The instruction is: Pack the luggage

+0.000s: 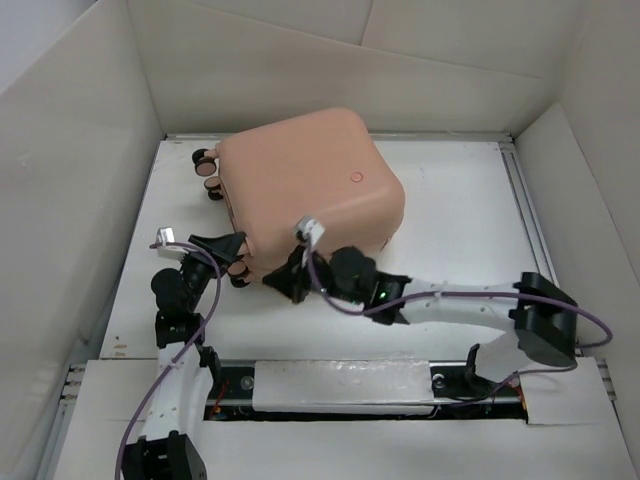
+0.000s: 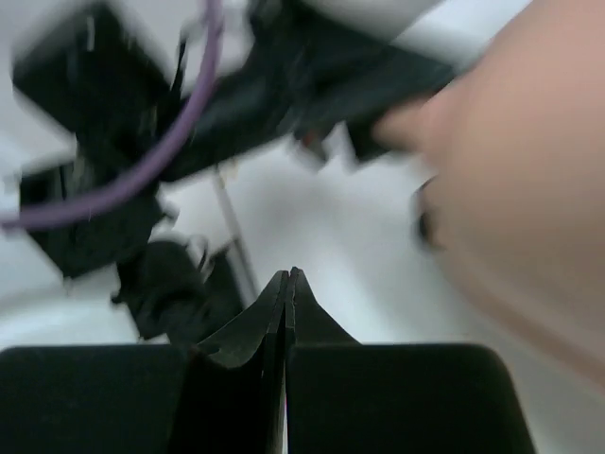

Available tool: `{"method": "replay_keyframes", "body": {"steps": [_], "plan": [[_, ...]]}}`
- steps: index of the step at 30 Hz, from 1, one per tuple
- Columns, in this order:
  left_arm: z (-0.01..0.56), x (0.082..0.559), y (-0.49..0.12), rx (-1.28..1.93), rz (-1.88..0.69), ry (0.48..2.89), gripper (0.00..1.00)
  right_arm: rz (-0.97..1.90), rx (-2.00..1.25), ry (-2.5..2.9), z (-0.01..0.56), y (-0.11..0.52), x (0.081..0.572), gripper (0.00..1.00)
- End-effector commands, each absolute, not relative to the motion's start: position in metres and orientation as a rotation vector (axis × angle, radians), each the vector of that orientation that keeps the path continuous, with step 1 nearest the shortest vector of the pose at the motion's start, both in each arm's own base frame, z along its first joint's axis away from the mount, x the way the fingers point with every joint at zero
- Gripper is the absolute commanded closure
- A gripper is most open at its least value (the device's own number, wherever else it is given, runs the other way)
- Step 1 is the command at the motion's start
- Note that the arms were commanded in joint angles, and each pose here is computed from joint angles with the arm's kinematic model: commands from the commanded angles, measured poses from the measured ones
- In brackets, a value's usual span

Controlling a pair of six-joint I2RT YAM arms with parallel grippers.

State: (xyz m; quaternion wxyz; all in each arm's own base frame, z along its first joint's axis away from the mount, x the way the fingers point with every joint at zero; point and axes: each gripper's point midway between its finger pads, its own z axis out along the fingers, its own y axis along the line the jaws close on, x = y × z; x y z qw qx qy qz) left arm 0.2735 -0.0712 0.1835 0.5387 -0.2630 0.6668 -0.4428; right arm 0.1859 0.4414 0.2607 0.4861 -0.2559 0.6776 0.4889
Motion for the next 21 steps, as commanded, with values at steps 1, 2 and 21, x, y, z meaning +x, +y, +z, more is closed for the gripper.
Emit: {"method": "replay_keyframes", "body": {"steps": [1, 2, 21], "plan": [[0.172, 0.258, -0.097, -0.488, -1.149, 1.679, 1.00, 1.150, -0.667, 1.740, 0.210, 0.472, 0.153, 1.00], [0.174, 0.258, -0.097, -0.476, -1.138, 1.683, 1.00, 1.123, -0.643, 1.746, 0.208, 0.465, 0.157, 1.00], [0.219, 0.271, -0.069, -0.521, -0.936, 1.603, 1.00, 0.492, -0.343, 1.818, 0.166, 0.195, 0.310, 0.59]]}}
